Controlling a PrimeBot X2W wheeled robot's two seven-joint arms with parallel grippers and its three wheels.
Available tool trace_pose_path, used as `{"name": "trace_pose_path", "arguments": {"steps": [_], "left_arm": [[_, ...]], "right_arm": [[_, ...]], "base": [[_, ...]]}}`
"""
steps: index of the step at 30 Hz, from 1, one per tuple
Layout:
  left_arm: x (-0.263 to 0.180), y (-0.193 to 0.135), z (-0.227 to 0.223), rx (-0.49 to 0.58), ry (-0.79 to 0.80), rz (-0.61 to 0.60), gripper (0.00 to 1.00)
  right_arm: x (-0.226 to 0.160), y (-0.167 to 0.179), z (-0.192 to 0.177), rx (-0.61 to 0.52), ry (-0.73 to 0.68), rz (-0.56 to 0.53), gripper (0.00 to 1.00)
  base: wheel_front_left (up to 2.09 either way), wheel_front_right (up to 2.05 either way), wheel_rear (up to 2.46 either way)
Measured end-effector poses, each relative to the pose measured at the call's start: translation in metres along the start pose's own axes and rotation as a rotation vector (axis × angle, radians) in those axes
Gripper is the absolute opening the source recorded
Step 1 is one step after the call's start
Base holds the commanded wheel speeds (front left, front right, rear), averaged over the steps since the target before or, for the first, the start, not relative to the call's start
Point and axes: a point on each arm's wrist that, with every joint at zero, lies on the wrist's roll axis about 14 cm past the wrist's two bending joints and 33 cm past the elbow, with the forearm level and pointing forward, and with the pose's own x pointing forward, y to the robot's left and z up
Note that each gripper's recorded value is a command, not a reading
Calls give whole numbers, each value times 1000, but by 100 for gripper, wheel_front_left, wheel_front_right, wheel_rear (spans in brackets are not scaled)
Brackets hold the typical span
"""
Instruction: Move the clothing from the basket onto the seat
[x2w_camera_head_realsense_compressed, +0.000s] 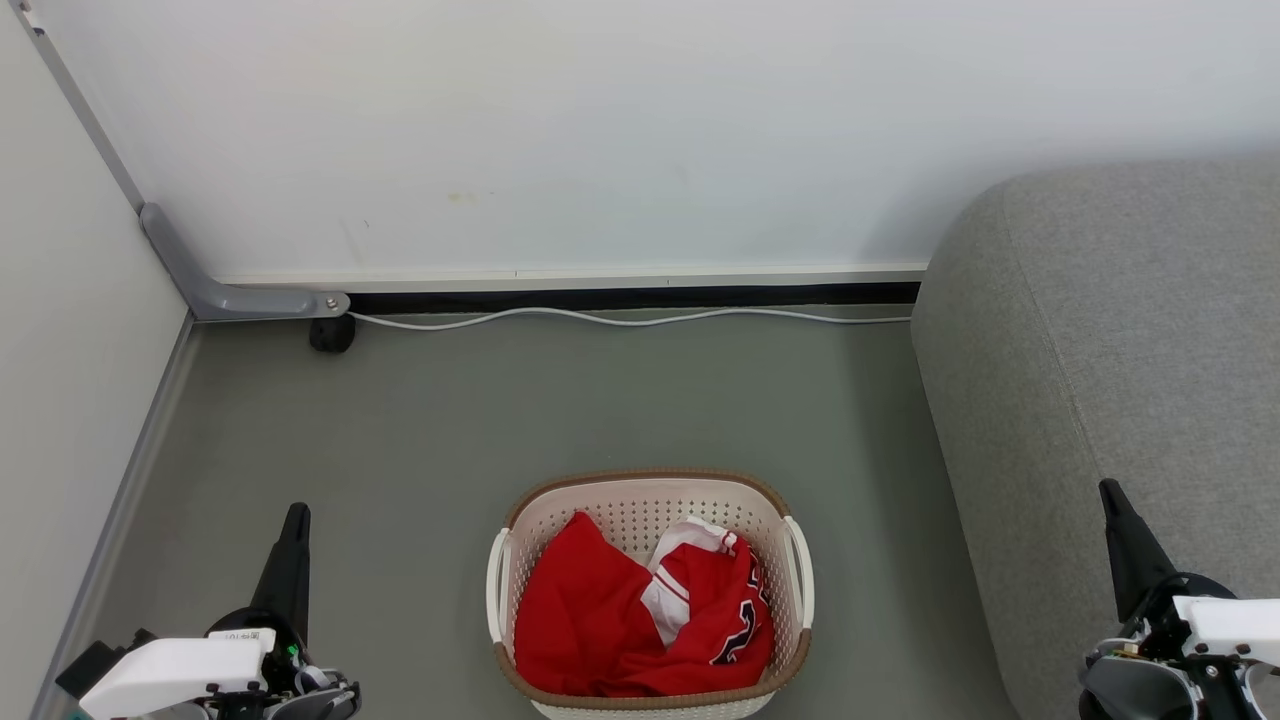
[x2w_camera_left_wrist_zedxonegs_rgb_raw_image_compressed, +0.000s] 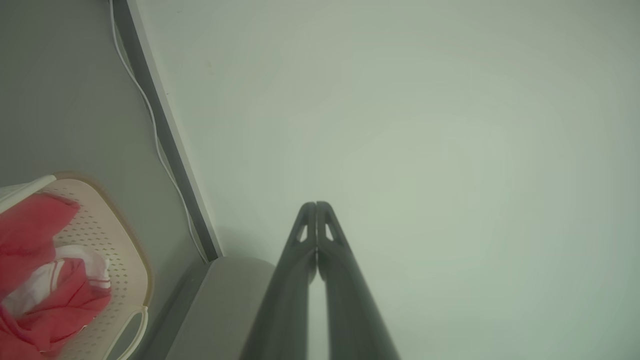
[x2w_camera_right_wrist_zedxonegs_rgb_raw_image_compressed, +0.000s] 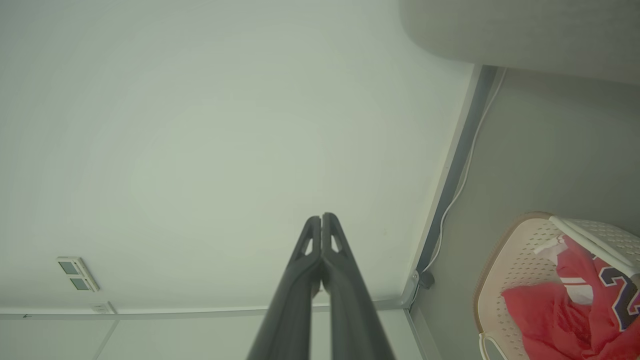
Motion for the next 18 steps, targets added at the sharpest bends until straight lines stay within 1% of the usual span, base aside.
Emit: {"name": "trace_pose_path", "arguments": {"steps": [18], "left_arm": [[0, 0, 0, 0, 0, 0, 0]], "right_arm": [[0, 0, 0, 0, 0, 0, 0]], "base": [[0, 0, 0]]}}
